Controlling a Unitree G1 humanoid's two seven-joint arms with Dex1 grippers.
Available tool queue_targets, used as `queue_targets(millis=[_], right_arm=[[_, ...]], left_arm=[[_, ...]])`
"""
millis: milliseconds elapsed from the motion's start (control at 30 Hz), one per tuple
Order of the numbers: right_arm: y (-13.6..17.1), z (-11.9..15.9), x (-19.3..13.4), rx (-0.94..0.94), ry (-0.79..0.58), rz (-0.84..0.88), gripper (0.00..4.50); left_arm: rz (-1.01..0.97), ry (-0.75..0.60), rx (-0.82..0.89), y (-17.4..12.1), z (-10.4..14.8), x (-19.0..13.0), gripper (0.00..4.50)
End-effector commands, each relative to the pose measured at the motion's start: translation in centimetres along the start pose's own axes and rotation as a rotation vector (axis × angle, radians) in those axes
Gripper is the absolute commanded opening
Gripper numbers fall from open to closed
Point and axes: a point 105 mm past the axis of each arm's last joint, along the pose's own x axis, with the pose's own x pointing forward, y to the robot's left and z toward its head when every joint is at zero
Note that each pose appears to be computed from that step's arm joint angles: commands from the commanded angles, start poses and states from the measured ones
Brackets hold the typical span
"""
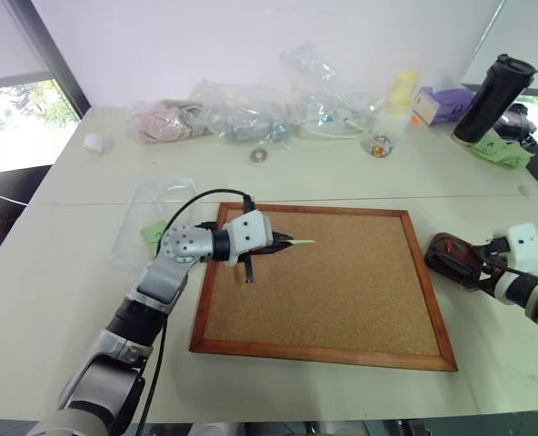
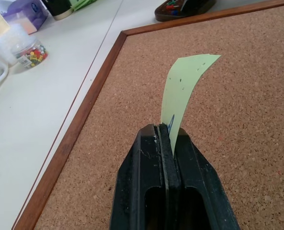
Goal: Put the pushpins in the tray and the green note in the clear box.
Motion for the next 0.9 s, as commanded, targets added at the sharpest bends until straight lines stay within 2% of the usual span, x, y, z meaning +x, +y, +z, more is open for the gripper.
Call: queue_targets(millis=[33,133,233,400,567,667,767,900], right_arm=[[1.2,4.9,-1.7,-0.057,-0.124,0.061,4.46],[4.4,7.1,-2.2,-0.084,-0.157,0.198,4.46],[9.2,9.1,-2.9,-0.116,-0.178,0.412,4.46],[15.9,10.5,-3.4,-0.174,-0.178,0.707,4.46],[18.9,10.9,-2.3,-0.194,-0.173,0.843,4.46],[19.6,10.8,-1.7,-0.199,-0.173,0.875,4.46],[20.5,10.5,-1.0,-0.208,-0.169,0.909,4.46],[21.0,10.4,-0.2,-0.211,-0.175,0.932,4.46]], left_arm=[[0.016,-0.033,0.036,0.4,1.2,-0.1,0.00],[0.019,-0.036,0.030,0.6,1.3,-0.2,0.00],[0.021,-0.040,0.025,0.8,1.5,-0.3,0.00],[0.061,-0.044,0.018,1.5,2.3,-1.0,0.00],[0.189,-0.064,0.018,3.3,4.0,-2.3,0.00],[0.275,-0.086,-0.014,4.3,5.2,-3.5,0.00],[0.471,-0.147,-0.117,6.8,7.2,-7.5,0.00],[0.642,-0.069,-0.185,8.0,6.7,-12.9,0.00]])
